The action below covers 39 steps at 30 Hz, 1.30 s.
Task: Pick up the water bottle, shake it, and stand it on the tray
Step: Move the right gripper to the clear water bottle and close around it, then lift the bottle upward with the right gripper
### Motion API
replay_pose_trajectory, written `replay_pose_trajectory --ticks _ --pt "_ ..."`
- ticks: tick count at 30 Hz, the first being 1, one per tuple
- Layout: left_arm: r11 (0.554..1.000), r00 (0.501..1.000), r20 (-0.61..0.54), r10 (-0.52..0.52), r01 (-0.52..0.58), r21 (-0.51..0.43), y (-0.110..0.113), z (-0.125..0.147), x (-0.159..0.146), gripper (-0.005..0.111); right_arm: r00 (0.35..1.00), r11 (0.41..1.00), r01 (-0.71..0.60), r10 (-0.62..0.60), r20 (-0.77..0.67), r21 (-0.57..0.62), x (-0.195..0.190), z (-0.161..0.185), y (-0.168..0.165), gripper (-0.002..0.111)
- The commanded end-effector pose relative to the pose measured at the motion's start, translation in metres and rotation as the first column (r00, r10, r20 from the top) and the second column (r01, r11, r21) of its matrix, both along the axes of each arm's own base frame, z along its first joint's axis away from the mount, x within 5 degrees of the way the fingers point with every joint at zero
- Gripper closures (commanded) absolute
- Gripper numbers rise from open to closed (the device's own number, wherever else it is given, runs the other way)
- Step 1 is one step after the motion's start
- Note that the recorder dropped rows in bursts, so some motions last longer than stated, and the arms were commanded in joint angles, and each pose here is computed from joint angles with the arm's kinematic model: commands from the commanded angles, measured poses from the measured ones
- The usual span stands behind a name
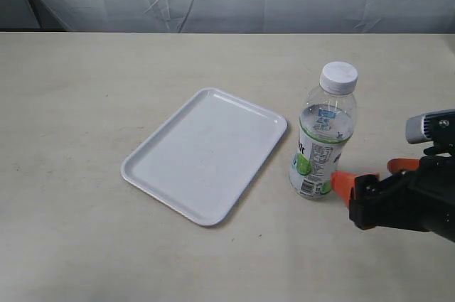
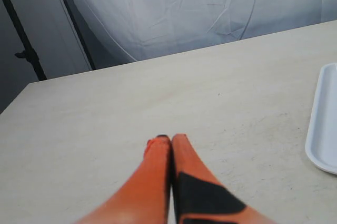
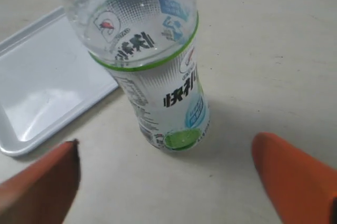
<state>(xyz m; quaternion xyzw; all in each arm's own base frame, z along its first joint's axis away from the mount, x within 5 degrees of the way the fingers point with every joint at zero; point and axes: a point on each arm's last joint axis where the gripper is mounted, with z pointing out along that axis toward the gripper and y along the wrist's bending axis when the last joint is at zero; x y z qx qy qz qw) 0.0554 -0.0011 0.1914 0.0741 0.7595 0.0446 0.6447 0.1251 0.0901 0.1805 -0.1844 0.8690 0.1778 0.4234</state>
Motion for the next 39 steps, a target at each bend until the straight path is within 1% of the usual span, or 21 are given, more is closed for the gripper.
replay_pose_trajectory --ticks 1,5,12,17,19,24,30,33,34,36,37,39 --pt "1.0 1.0 0.014 -0.001 0.001 -0.006 0.0 0.0 0.0 0.106 0.999 0.999 -0.017 0.019 0.04 -0.036 0.006 -0.005 0.003 0.006" --pt "1.0 1.0 0.014 -0.001 0.001 -0.006 0.0 0.0 0.0 0.106 0.99 0.995 -0.06 0.069 0.119 -0.076 0.014 -0.008 0.008 0.01" --pt "1.0 1.0 0.014 -0.001 0.001 -0.006 0.0 0.0 0.0 0.106 0.968 0.994 -0.082 0.098 0.232 -0.076 0.028 -0.013 0.018 0.011" --pt "1.0 1.0 0.014 -0.001 0.001 -0.006 0.0 0.0 0.0 0.106 0.966 0.994 -0.091 0.103 0.238 -0.061 0.034 -0.024 0.025 0.011" --pt "1.0 1.0 0.014 -0.001 0.001 -0.006 0.0 0.0 0.0 0.106 0.96 0.992 -0.106 0.119 0.254 -0.062 0.037 -0.028 0.028 0.011" --pt "1.0 1.0 0.014 -0.001 0.001 -0.006 0.0 0.0 0.0 0.106 0.951 0.993 -0.105 0.115 0.287 -0.049 0.043 -0.036 0.032 0.011" --pt "1.0 1.0 0.014 -0.001 0.001 -0.006 0.0 0.0 0.0 0.106 0.959 0.992 -0.105 0.118 0.256 -0.064 0.061 -0.044 0.046 0.011" --pt "1.0 1.0 0.014 -0.001 0.001 -0.006 0.0 0.0 0.0 0.106 0.963 0.994 -0.098 0.105 0.249 -0.04 0.069 -0.044 0.052 0.012" --pt "1.0 1.0 0.014 -0.001 0.001 -0.006 0.0 0.0 0.0 0.106 0.966 0.995 -0.092 0.096 0.241 -0.027 0.071 -0.045 0.054 0.015" --pt "1.0 1.0 0.014 0.0 0.0 -0.008 0.0 0.0 0.0 0.106 0.968 0.995 -0.092 0.097 0.232 -0.032 0.073 -0.047 0.055 0.03" --pt "1.0 1.0 0.014 0.0 0.0 -0.008 0.0 0.0 0.0 0.106 0.971 0.995 -0.09 0.096 0.22 -0.034 0.072 -0.048 0.055 0.043" --pt "1.0 1.0 0.014 0.0 0.0 -0.008 0.0 0.0 0.0 0.106 0.978 0.995 -0.087 0.094 0.184 -0.044 0.071 -0.051 0.054 0.078"
